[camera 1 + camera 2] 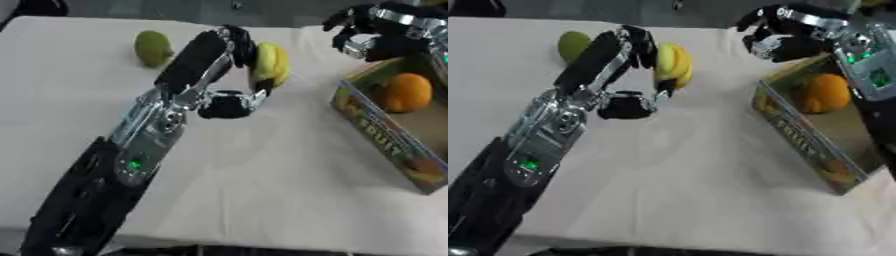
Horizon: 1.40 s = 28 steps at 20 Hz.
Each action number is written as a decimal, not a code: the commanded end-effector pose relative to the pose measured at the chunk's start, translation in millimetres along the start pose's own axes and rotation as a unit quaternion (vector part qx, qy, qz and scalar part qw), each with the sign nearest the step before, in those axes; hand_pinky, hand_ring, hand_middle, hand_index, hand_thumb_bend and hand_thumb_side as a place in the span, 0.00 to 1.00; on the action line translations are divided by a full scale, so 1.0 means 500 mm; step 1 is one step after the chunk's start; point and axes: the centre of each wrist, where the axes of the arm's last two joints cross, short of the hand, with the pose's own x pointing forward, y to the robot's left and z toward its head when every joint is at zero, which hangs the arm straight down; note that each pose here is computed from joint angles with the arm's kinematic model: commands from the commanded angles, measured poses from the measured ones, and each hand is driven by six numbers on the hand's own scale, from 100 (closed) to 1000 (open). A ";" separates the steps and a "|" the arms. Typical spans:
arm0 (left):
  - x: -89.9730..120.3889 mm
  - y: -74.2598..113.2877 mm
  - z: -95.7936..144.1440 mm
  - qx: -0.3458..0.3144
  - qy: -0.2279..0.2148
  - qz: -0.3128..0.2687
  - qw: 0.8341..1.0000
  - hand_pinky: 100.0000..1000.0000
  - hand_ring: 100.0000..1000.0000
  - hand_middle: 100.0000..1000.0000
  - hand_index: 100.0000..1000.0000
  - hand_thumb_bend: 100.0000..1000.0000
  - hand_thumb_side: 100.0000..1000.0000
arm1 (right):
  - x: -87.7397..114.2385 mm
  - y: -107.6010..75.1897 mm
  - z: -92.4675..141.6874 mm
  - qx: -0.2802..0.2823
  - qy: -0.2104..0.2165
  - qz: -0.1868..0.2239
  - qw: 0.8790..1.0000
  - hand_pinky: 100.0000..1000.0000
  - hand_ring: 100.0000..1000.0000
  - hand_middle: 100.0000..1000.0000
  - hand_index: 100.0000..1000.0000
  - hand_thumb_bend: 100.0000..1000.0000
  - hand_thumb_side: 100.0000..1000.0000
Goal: Pick up the objects with one hand, pass them to the other hand, and then place them into the box on the other side of the table.
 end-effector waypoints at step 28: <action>0.028 -0.070 -0.055 0.023 -0.040 -0.026 0.999 0.44 0.45 0.41 0.39 0.00 0.13 | 0.070 -0.027 -0.015 0.107 -0.085 0.000 0.991 0.87 0.70 0.81 0.87 0.00 0.12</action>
